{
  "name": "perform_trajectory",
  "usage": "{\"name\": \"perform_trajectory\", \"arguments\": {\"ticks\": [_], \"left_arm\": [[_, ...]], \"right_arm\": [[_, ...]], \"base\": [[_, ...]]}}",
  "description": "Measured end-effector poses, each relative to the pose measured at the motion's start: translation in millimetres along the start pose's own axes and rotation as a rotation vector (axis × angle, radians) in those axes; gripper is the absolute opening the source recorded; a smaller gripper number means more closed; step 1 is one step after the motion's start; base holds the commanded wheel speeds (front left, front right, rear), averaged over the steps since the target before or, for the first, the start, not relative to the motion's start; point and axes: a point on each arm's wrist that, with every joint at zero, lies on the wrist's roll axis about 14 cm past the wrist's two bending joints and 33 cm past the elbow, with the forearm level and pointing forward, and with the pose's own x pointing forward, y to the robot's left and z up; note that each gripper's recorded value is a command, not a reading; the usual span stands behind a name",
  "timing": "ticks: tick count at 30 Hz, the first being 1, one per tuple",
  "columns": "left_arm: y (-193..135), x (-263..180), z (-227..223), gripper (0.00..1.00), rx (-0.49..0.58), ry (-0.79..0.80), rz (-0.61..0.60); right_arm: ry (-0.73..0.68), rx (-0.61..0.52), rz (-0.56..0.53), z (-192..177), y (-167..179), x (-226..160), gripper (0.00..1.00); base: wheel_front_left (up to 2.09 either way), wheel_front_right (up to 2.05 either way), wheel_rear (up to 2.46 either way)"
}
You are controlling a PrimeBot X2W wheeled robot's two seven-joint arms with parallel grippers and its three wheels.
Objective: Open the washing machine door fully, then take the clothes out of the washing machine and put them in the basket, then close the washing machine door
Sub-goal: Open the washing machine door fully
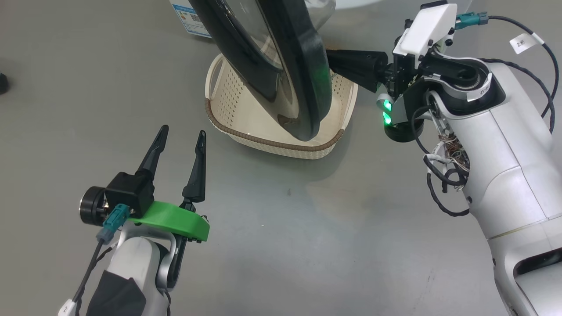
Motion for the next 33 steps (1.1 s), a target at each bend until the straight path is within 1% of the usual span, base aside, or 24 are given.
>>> {"name": "perform_trajectory", "arguments": {"ticks": [15,21,30,33], "left_arm": [[-1,-3,1,1.00,0.001,0.000,-0.003],[0,-6,0,1.00,0.001,0.004,0.000],[5,-10,0,1.00,0.004,0.001,0.029],[4,-12,2,1.00,0.003,-0.002,0.026]], "right_arm": [[0.147,0.025,0.036,-52,2,21,0.00],[0.193,0.008,0.025,-70,2,29,0.00],[0.164,0.015,0.016,-75,1,30,0.00],[0.110,-0.029,-0.003,-69,-1,29,0.00]], "base": [[0.00,0.00,0.00],[0.00,0.00,0.00],[0.00,0.00,0.00],[0.00,0.00,0.00]]}}
